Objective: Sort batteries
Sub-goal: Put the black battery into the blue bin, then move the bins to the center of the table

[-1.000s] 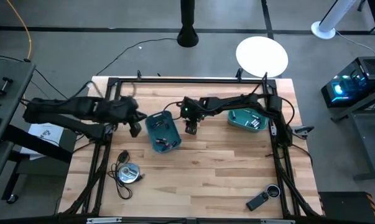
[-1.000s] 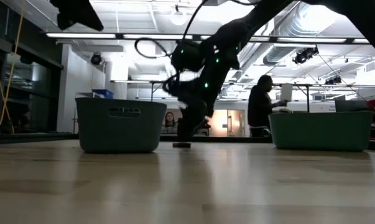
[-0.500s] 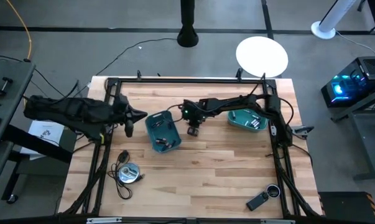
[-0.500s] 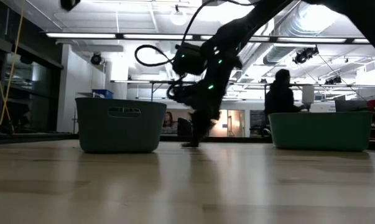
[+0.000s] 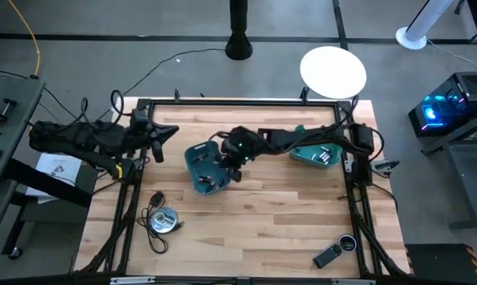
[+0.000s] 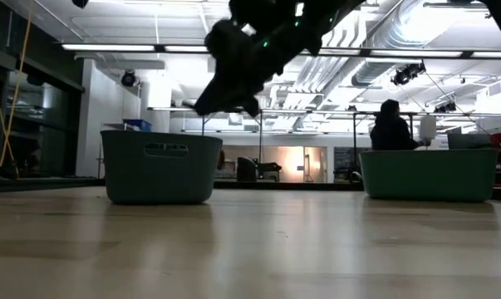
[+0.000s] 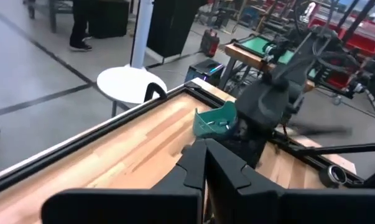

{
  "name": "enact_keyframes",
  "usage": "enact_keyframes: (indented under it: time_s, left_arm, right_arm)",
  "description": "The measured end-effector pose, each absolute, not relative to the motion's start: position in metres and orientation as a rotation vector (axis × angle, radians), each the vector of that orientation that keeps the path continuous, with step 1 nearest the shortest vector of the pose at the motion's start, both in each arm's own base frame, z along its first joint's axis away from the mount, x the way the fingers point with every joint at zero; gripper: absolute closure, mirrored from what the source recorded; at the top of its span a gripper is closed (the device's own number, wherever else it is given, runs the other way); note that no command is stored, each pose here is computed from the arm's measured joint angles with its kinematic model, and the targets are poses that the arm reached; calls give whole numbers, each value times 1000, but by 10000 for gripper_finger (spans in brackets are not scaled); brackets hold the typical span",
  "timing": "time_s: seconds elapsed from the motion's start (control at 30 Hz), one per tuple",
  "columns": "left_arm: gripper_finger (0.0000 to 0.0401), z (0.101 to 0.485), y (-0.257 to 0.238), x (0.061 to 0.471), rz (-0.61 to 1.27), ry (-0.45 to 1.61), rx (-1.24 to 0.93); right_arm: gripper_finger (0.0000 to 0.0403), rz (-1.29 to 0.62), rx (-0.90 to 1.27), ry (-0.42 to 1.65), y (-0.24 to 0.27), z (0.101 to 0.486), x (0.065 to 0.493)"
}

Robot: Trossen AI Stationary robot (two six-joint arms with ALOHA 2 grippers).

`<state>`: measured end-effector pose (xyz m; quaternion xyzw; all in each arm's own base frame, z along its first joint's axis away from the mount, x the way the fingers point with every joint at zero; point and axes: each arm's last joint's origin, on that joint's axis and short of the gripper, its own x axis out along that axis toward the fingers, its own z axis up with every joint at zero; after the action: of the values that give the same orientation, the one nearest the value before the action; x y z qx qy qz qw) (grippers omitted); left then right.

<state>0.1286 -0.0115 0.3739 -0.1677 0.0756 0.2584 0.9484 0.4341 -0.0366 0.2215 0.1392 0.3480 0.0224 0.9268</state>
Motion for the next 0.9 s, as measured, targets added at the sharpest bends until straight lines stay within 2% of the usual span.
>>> enact_keyframes:
  time_s: [0.27,0.37,0.47,0.57,0.63,0.77,0.8,0.9]
  left_arm:
    - [401,371,-13,134,551,166,-372]
    - [401,370,-13,136,552,171,-375]
    - [401,364,-14,138,566,220,-384]
    - [401,345,-16,142,572,348,-374]
    - [401,323,-18,146,563,451,-385]
    - [401,276,-27,148,541,582,-469]
    - [401,268,-30,148,537,591,-509]
    - [401,246,-38,140,568,619,-595]
  right_arm:
    - [258,-13,354,632,-34,223,442]
    - [227,6,393,708,-45,224,439]
    - [221,-41,384,847,-59,238,426]
    - [239,-163,297,1007,-70,249,401]
    - [267,-257,244,1090,-77,255,381]
    - [372,-427,259,1199,-95,260,327]
    - [387,-474,295,1220,-99,257,310]
    - [390,-663,430,1192,-105,254,259]
